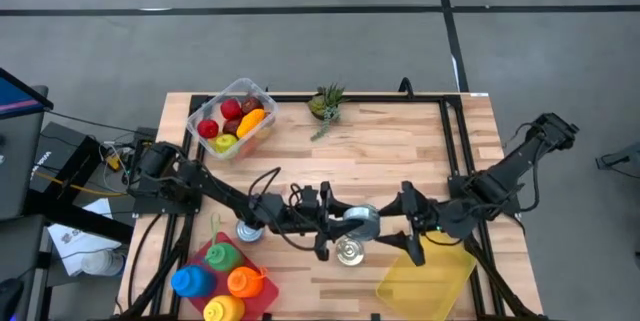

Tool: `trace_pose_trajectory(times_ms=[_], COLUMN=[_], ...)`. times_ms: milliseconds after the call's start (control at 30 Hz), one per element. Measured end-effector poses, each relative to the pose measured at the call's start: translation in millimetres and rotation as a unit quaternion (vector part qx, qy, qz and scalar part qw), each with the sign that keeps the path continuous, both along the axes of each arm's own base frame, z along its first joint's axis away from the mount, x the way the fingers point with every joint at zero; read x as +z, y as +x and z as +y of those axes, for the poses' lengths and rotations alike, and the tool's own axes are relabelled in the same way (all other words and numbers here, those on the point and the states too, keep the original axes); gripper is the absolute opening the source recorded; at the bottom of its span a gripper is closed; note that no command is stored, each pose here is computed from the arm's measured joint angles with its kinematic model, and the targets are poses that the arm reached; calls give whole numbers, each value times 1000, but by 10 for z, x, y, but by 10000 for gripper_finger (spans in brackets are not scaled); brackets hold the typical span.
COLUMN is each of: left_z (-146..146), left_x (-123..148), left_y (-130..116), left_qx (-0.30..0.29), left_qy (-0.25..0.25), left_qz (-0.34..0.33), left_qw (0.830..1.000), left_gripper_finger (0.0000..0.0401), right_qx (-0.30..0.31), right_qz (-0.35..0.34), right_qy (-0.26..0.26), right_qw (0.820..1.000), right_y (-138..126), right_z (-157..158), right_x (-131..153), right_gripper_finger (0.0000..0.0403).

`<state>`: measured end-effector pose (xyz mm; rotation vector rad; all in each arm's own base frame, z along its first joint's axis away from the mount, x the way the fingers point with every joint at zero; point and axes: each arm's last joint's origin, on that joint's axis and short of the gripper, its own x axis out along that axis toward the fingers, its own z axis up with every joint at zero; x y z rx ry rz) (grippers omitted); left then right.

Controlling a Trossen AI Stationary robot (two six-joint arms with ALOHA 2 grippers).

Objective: Pick & Place Food Item
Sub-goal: Put the green tuna can into the yellow bin

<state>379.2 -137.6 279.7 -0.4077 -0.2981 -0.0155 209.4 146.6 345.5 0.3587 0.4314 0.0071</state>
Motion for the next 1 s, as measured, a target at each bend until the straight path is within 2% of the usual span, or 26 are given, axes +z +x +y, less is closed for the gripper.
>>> trace_pose_trajectory(times_ms=[267, 333, 433, 600, 700, 867, 1000], left_z=[29, 43, 72, 84, 95, 116, 154], left_x=[2, 2, 0, 19, 16, 84, 277], left_y=[10, 15, 26, 22, 28, -13, -163], left_qx=[3, 5, 7, 7, 1, -1, -10], left_qy=[0, 0, 0, -13, -30, -39, -45], left_qz=[-1, -1, 0, -7, -7, 16, 62], left_qw=[1000, 1000, 1000, 1000, 1000, 999, 997], left_gripper_finger=[125, 125, 125, 125, 149, 223, 260], right_qx=[-8, -6, -9, -2, -9, -22, -41], right_qz=[-2, 2, 0, -21, -12, 84, 211], right_qy=[3, 19, 22, 30, 52, 91, 109], right_qw=[1000, 1000, 1000, 999, 999, 992, 971], right_y=[75, 82, 88, 83, 55, -364, -810], right_z=[-97, -101, -108, -74, -75, -115, -158], right_x=[10, 9, 13, 55, 52, 11, -108], right_gripper_finger=[277, 245, 136, 137, 137, 137, 137])
